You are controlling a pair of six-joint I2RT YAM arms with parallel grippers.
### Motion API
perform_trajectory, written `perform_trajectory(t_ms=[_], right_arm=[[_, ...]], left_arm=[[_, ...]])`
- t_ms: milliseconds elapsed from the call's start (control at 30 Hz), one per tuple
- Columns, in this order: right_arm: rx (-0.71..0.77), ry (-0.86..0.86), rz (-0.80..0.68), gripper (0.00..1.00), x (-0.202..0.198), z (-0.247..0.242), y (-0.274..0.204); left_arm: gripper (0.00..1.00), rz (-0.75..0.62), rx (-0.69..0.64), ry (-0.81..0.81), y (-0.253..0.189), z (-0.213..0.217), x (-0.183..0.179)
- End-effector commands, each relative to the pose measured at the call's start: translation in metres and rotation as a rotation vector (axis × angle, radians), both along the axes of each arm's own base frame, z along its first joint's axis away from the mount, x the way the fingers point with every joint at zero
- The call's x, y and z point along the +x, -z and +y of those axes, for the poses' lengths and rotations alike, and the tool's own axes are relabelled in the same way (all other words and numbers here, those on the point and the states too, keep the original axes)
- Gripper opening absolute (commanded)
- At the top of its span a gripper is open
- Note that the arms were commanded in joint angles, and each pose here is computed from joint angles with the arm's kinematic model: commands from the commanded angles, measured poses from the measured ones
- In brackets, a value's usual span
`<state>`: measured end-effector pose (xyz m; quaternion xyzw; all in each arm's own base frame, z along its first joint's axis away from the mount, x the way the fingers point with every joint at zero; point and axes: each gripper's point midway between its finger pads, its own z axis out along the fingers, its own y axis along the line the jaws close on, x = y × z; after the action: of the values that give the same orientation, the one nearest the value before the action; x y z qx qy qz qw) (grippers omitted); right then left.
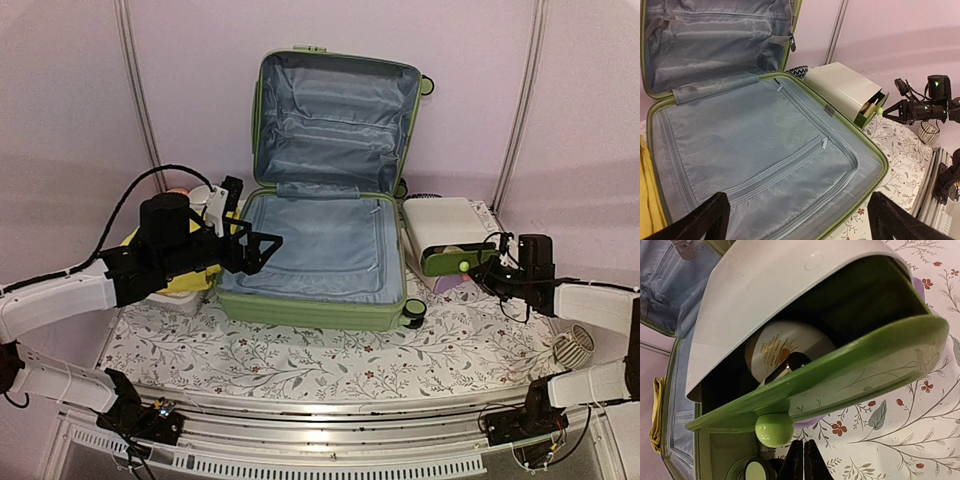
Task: Open, take out, and arrange the luggage
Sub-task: Close the drawer in the storage box.
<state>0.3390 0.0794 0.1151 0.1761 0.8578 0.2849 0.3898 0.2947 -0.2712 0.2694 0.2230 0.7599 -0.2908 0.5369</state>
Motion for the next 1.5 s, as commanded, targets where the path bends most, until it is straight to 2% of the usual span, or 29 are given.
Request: perform_trajectory(t_ms=[0, 700, 800, 1100, 1267, 1467], right_arm=[[0.025, -0.004, -0.052, 0.04, 0.021, 0.002, -0.012], [-0.014, 0.004, -0.040, 0.04, 0.070, -0.001, -0.001], [-0.020, 0.006, -0.046, 0.05, 0.067, -0.002, -0.003], [-0.079, 0.010, -0.082, 0.16, 0.040, -0.010, -0.010], [-0.123, 0.022, -0.102, 0.18, 0.023, -0.017, -0.016], [-0.212, 0.057, -0.126, 0.18, 0.006, -0.032, -0.023]], left_arm=[[0.98, -0.023, -0.004, -0.011, -0.008, 0.003, 0.004], [0.98, -0.022, 0.027, -0.037, -0.004, 0.007, 0.010], [0.98, -0.024, 0.030, -0.044, -0.003, 0.008, 0.011], [0.98, 0.002, 0.039, -0.055, 0.007, 0.009, 0.017], [0.98, 0.006, 0.025, -0.062, 0.006, 0.008, 0.019], [0.98, 0.028, -0.003, -0.217, 0.009, 0.037, 0.032]])
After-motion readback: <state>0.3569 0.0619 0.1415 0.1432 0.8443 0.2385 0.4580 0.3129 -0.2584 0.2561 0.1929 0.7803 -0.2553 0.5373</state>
